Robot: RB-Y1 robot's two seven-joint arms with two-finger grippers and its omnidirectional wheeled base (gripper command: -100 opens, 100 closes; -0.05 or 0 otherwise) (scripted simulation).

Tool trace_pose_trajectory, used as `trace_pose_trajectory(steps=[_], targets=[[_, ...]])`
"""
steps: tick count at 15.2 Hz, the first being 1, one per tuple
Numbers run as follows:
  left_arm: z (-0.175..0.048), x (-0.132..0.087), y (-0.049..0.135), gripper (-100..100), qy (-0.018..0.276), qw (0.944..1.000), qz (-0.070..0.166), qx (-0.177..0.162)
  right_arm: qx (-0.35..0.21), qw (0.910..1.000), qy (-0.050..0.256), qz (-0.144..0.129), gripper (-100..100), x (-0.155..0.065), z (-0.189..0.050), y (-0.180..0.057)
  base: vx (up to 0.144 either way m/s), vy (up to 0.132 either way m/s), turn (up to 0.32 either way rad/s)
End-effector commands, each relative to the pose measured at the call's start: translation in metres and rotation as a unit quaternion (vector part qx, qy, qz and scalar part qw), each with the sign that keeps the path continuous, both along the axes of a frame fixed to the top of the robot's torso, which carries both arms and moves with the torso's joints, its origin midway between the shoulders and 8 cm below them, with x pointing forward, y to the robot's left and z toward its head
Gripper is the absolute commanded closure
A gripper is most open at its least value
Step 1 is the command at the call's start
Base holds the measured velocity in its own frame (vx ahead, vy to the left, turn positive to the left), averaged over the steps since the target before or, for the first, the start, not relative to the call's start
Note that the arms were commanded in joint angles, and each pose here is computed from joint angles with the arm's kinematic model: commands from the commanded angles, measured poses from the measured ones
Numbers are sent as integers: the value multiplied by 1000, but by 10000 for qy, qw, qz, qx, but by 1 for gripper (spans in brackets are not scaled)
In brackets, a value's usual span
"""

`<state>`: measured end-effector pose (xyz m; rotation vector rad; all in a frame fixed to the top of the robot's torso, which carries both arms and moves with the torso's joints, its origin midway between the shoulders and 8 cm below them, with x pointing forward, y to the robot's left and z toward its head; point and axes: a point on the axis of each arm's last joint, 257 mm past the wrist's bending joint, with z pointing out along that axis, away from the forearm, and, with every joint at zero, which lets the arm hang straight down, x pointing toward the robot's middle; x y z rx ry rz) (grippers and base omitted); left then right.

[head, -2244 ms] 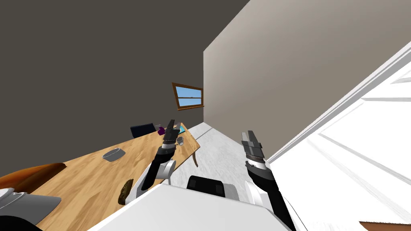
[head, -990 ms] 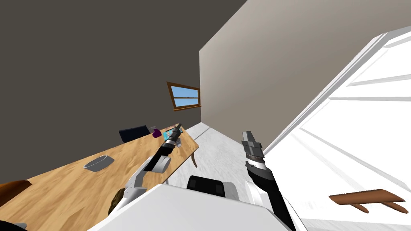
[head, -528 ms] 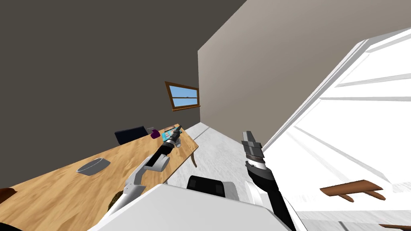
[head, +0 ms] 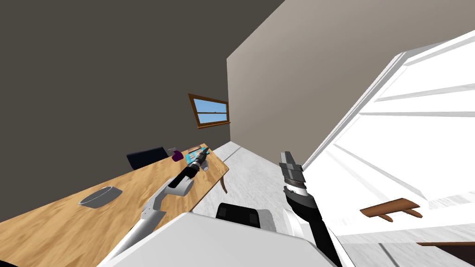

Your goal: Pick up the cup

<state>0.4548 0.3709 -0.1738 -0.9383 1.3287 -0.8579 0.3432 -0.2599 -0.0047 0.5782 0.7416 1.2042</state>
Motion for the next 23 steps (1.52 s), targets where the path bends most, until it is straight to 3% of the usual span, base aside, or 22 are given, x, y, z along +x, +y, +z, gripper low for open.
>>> trace_pose_trajectory(steps=[1, 2, 3, 6, 7, 9, 10, 12, 13, 16, 17, 19, 20, 22, 23], targets=[[-16, 5, 13, -100, 292, 9995, 96, 19, 0, 10000, 0, 0, 0, 0, 0, 0, -14, 15, -78], [-19, 4, 13, -100, 342, 9994, 109, 15, 0, 10000, 0, 0, 0, 0, 0, 0, -11, 13, -26], [-28, 7, 26, -100, 530, 9984, 188, 46, 0, 10000, 0, 0, 0, 0, 0, 0, -17, 14, -68], [-37, 5, 29, -100, 699, 9973, 232, 34, 0, 10000, 0, 0, 0, 0, 0, 0, -13, 14, -29], [-48, 6, 43, -100, 925, 9952, 324, 54, 0, 10000, 0, 0, 0, 0, 0, 0, -10, 10, -60], [-55, 5, 44, -100, 1055, 9938, 357, 44, 0, 10000, 0, 0, 0, 0, 0, 0, -12, 14, -59], [-64, 5, 58, -100, 1236, 9913, 440, 59, 0, 10000, 0, 0, 0, 0, 0, 0, -13, 15, -57], [-73, 3, 60, -100, 1410, 9888, 483, 45, 0, 10000, 0, 0, 0, 0, 0, 0, -13, 16, -53], [-80, 3, 73, -100, 1581, 9858, 565, 52, 0, 10000, 0, 0, 0, 0, 0, 0, -15, 14, -62], [-89, -1, 75, -100, 1761, 9825, 609, 36, 0, 10000, 0, 0, 0, 0, 0, 0, -11, 12, -36], [-99, -3, 88, -100, 1971, 9779, 700, 30, 0, 10000, 0, 0, 0, 0, 0, 0, -7, 9, -56], [-105, -6, 90, -100, 2106, 9748, 732, 17, 0, 10000, 0, 0, 0, 0, 0, 0, -9, 12, -61], [-113, -8, 103, -100, 2300, 9697, 818, 4, 0, 10000, 0, 0, 0, 0, 0, 0, -10, 11, -73], [-120, -12, 104, -100, 2444, 9659, 851, -11, 0, 10000, 0, 0, 0, 0, 0, 0, -9, 12, -51], [-129, -15, 116, -100, 2653, 9596, 938, -35, 0, 10000, 0, 0, 0, 0, 0, 0, -8, 11, -61]])
